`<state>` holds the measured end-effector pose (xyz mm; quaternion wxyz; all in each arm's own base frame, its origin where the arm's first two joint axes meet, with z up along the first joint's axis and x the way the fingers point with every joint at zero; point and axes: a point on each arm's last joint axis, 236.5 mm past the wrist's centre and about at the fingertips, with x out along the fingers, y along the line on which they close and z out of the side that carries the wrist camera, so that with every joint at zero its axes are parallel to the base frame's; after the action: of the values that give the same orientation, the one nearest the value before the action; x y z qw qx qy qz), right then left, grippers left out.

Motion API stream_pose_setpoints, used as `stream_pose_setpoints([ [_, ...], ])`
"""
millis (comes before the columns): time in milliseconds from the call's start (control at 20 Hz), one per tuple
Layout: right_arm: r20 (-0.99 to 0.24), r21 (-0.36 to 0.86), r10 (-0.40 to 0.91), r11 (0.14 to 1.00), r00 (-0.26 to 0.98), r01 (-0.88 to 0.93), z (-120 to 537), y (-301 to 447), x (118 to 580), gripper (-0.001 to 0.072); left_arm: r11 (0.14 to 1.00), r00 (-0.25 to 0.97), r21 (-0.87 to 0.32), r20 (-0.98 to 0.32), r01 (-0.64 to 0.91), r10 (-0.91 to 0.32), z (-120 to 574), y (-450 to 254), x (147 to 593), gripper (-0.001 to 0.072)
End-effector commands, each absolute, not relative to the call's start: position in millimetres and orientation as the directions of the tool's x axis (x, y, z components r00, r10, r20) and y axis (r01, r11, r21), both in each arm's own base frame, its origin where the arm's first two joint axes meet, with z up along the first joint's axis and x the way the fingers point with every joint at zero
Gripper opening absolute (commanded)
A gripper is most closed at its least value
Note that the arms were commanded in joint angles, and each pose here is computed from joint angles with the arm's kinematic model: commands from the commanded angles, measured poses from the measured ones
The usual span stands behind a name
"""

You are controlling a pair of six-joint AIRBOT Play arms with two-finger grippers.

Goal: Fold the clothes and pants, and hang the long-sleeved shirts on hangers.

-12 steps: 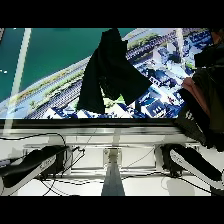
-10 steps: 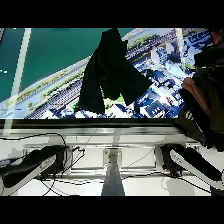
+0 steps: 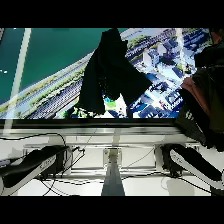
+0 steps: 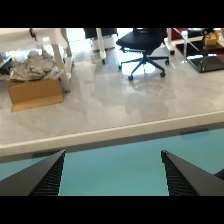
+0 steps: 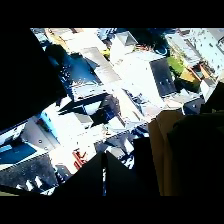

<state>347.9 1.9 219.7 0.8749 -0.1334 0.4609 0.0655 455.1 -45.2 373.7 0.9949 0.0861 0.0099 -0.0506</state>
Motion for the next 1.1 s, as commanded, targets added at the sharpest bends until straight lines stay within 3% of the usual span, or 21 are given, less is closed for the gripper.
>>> stream_pose_setpoints([
  [0,-0.824,-0.172,-0.007,0.956,0.567,-0.239,220,2,348,0.0029,0.98,0.995,0.171,-0.028,0.102,-0.098,374,-45,455,0.0701],
  [200,-0.727,-0.167,0.031,0.961,0.686,-0.22,243,11,376,0.0029,0.98,0.995,0.17,-0.028,0.102,-0.098,374,-45,455,0.0701],
  [350,-0.737,0.017,0.193,0.964,0.648,-0.267,238,50,372,0.0029,0.98,0.995,0.17,-0.028,0.102,-0.099,374,-45,455,0.0701],
  [500,-0.808,0.196,0.401,0.874,0.432,-0.444,198,108,345,0.0029,0.98,0.995,0.17,-0.028,0.102,-0.099,374,-45,455,0.07],
  [750,-0.893,0.289,0.442,0.706,0.085,-0.647,83,201,291,0.0031,0.98,0.995,0.17,-0.028,0.102,-0.099,374,-45,455,0.0701],
  [800,-0.894,0.293,0.444,0.679,0.059,-0.673,61,222,283,0.0097,0.98,0.995,0.17,-0.028,0.102,-0.099,374,-45,455,0.0701],
  [900,-0.889,0.277,0.454,0.63,0.055,-0.726,28,263,273,0.0381,0.98,0.995,0.17,-0.028,0.102,-0.099,374,-45,455,0.0701],
  [950,-0.887,0.245,0.455,0.607,0.079,-0.756,16,280,272,0.0455,0.98,0.995,0.17,-0.028,0.102,-0.099,374,-45,455,0.0701],
  [1050,-0.893,0.117,0.423,0.548,0.154,-0.828,-4,307,278,0.0522,0.98,0.995,0.17,-0.028,0.102,-0.099,374,-45,455,0.0701],
])
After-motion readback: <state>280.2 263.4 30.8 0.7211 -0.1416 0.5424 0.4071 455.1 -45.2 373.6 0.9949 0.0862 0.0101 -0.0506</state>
